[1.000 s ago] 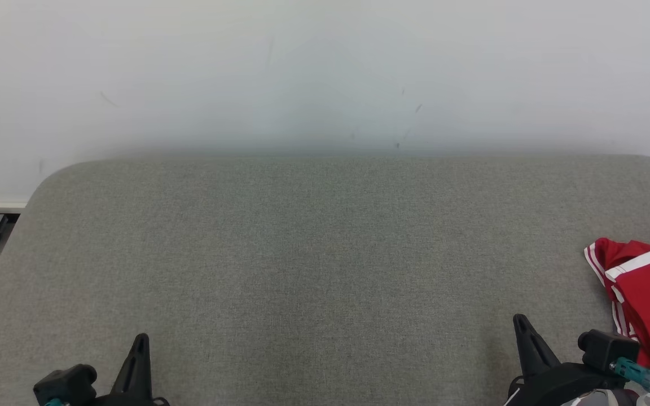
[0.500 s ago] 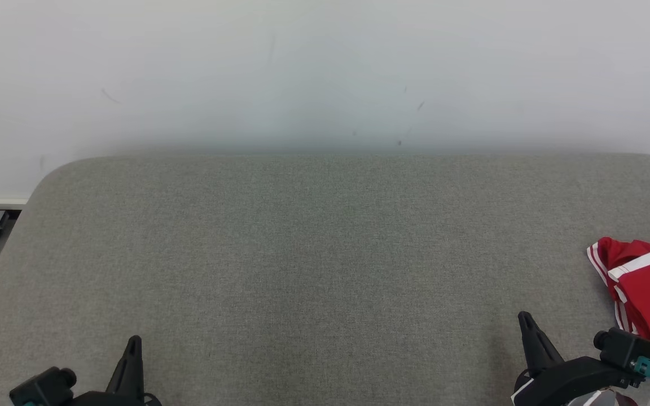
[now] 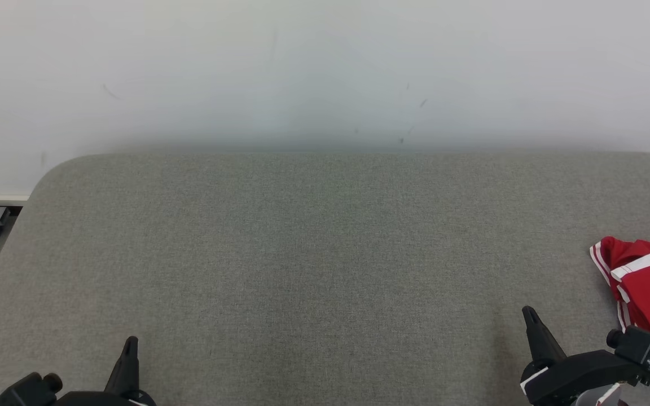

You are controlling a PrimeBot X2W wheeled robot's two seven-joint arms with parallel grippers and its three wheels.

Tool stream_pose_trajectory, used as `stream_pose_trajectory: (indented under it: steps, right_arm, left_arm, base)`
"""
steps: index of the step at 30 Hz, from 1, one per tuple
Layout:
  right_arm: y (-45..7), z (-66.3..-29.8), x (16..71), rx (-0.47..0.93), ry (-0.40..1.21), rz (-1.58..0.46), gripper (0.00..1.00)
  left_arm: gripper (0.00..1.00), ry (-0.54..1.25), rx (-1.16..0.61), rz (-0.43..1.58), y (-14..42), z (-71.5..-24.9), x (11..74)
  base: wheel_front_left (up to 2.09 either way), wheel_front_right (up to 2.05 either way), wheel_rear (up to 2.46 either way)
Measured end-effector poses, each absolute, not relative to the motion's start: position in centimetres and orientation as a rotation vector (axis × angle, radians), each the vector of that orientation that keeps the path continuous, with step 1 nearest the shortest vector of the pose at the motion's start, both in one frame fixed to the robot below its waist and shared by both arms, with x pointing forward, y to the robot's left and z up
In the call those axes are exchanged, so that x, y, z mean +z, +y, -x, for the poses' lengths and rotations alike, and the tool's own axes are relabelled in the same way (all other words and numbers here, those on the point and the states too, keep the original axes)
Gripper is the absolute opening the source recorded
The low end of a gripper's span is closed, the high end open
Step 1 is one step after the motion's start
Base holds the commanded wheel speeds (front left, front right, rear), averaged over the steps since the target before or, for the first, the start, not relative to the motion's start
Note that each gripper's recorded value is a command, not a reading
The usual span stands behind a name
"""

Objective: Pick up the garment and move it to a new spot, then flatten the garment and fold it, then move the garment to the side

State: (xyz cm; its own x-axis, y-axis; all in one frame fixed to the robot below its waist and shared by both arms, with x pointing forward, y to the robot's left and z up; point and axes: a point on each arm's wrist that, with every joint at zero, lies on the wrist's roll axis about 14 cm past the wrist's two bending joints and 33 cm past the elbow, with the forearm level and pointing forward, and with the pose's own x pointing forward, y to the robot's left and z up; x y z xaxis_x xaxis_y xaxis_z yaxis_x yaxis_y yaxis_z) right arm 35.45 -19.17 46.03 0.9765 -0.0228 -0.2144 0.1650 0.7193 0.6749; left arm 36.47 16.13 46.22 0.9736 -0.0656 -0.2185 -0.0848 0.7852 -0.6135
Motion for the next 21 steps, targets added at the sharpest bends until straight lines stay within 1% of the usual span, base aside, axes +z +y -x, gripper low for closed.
stream_pose_trajectory:
  steps: [21]
  right_arm:
    - [-19.37,-36.31,46.59,-0.101,0.167,-1.026,0.0]
  left_arm:
    - [0.0,0.228,0.036,0.959,16.75,-37.06,46.45]
  base:
    - [0.0,0.0,0.0]
